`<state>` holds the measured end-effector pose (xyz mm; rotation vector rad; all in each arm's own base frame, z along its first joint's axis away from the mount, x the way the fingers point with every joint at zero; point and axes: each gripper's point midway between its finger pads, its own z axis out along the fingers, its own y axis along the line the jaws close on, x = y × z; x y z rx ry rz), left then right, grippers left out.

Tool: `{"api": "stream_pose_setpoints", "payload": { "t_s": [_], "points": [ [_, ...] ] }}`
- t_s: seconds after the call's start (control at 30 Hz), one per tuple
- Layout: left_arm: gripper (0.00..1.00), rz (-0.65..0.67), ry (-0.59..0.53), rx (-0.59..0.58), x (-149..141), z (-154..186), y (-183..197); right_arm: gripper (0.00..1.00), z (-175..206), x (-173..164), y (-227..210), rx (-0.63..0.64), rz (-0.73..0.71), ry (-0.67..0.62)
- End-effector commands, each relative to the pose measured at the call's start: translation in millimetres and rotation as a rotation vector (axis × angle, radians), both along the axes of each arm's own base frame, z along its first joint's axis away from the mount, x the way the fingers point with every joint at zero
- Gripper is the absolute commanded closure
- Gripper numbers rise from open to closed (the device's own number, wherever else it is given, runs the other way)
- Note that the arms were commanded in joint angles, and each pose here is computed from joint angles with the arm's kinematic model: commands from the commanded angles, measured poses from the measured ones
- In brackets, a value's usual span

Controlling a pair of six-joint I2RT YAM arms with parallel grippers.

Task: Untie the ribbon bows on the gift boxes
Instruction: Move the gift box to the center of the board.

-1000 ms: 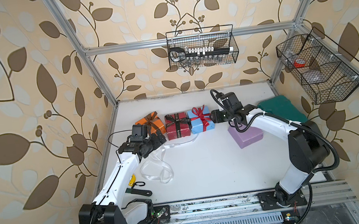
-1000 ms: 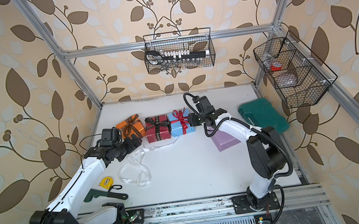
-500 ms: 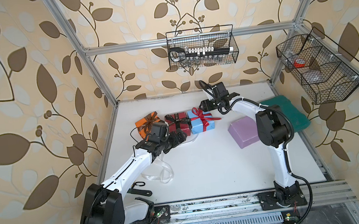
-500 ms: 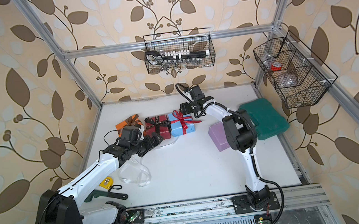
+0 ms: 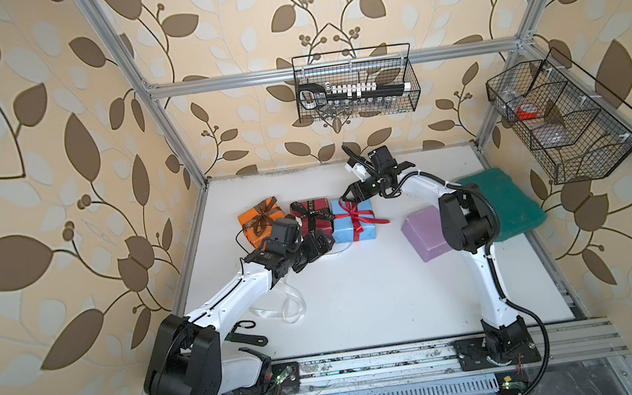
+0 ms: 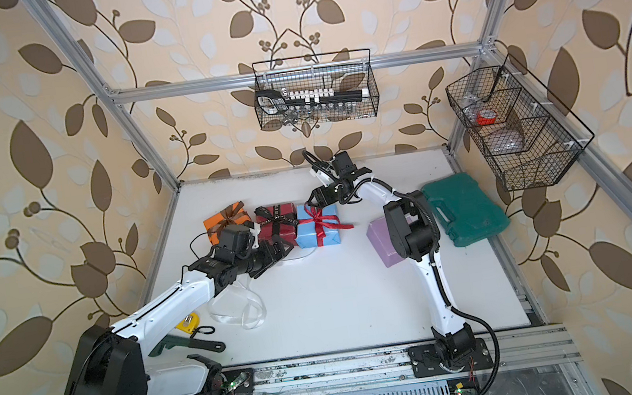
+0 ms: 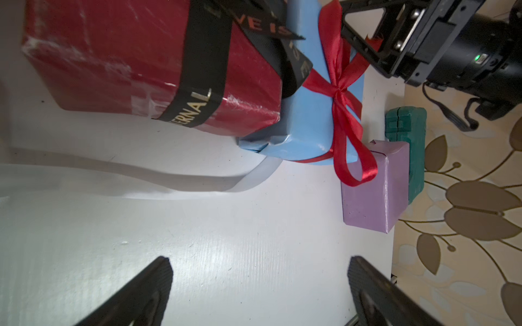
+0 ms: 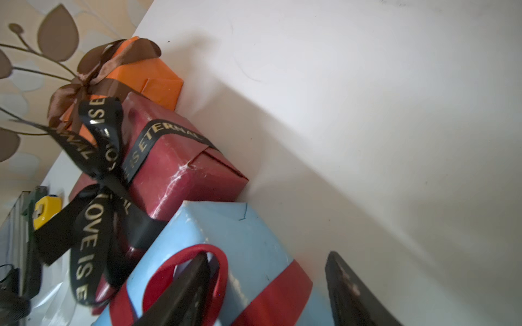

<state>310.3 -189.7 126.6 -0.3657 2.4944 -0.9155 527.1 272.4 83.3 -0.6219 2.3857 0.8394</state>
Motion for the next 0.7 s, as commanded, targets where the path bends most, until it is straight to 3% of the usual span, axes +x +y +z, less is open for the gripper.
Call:
{"api": "stream_pose_setpoints", "payload": {
  "t_s": [0.0, 0.67],
  "points": [
    [0.01, 0.006, -0.007, -0.01, 1.9, -2.0, -2.5, 0.36, -4.4, -34.8, -7.4, 0.008, 0.041, 0.087],
    [0.01, -0.084, 0.015, -0.093, 1.8, -9.4, -46.0, 0.36, 17.0, -174.1, -28.7, 0.139, -0.062, 0.237]
  ]
}}
